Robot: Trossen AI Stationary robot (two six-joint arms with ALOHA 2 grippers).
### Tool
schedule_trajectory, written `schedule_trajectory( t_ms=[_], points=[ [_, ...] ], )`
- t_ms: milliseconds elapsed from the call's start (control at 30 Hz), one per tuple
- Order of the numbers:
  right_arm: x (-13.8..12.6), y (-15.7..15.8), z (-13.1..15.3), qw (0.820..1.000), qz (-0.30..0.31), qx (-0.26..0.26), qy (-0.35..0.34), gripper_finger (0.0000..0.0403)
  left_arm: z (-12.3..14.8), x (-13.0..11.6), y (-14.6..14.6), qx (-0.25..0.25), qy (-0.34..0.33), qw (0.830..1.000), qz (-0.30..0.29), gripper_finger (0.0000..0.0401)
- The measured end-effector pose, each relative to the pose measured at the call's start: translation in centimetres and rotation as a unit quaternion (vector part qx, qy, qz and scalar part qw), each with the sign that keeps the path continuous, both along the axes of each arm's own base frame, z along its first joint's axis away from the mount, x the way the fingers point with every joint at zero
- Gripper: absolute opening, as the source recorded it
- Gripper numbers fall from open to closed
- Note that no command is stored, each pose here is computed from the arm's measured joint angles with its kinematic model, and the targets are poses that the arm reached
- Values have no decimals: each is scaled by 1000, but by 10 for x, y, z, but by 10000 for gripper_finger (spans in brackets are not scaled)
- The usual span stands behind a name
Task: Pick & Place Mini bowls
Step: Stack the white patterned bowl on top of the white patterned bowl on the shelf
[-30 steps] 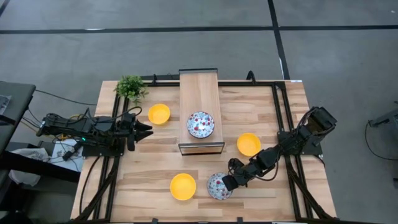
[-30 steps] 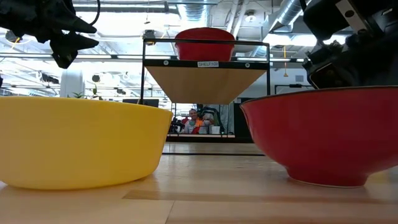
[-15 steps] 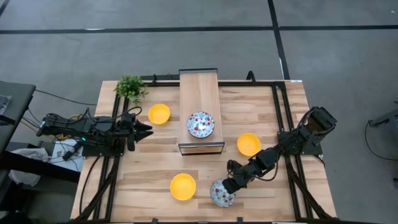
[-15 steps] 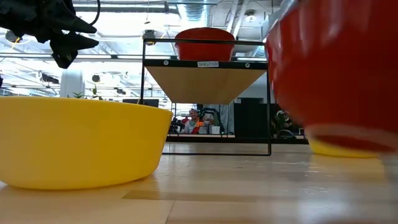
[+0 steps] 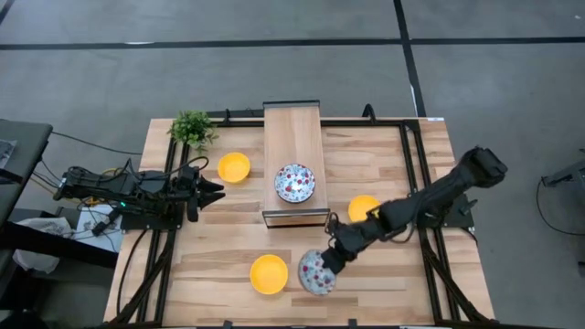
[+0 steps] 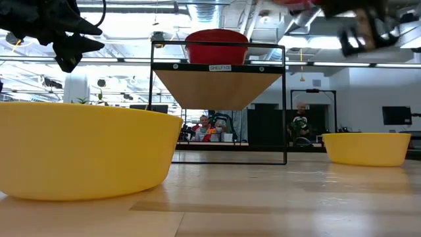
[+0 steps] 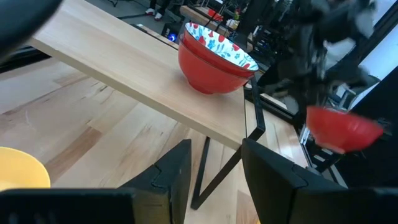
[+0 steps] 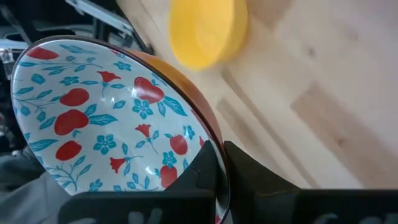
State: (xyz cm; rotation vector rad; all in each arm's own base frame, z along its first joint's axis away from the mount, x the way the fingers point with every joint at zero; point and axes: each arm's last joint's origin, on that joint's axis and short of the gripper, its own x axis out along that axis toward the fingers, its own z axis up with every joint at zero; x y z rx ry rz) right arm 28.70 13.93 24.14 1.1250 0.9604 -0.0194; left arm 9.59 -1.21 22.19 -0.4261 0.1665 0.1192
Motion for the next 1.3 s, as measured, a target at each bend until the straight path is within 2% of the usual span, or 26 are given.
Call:
schedule_trajectory(
  t_ms=[233,433,667,800,867,1167,1300],
  points=[
    [8,-40,68,997,-1,-77,21,2,0,0,0,0,0,1000,0,140],
    [3,-85,124,991,-9,-132,31,1,0,0,0,0,-1,1000,0,140],
    [-6,-137,165,983,-28,-178,25,1,0,0,0,-1,-3,1000,0,140],
    [-1,-158,175,983,-6,-180,21,1,0,0,0,-1,-3,1000,0,140],
    [5,-166,172,983,16,-178,43,0,0,1,0,0,-1,1000,0,140],
    [42,-200,169,977,83,-171,93,1,-1,4,-1,2,9,1000,0,140],
    [58,-213,170,978,90,-171,77,2,-3,6,-1,4,17,1000,1,140]
  ],
)
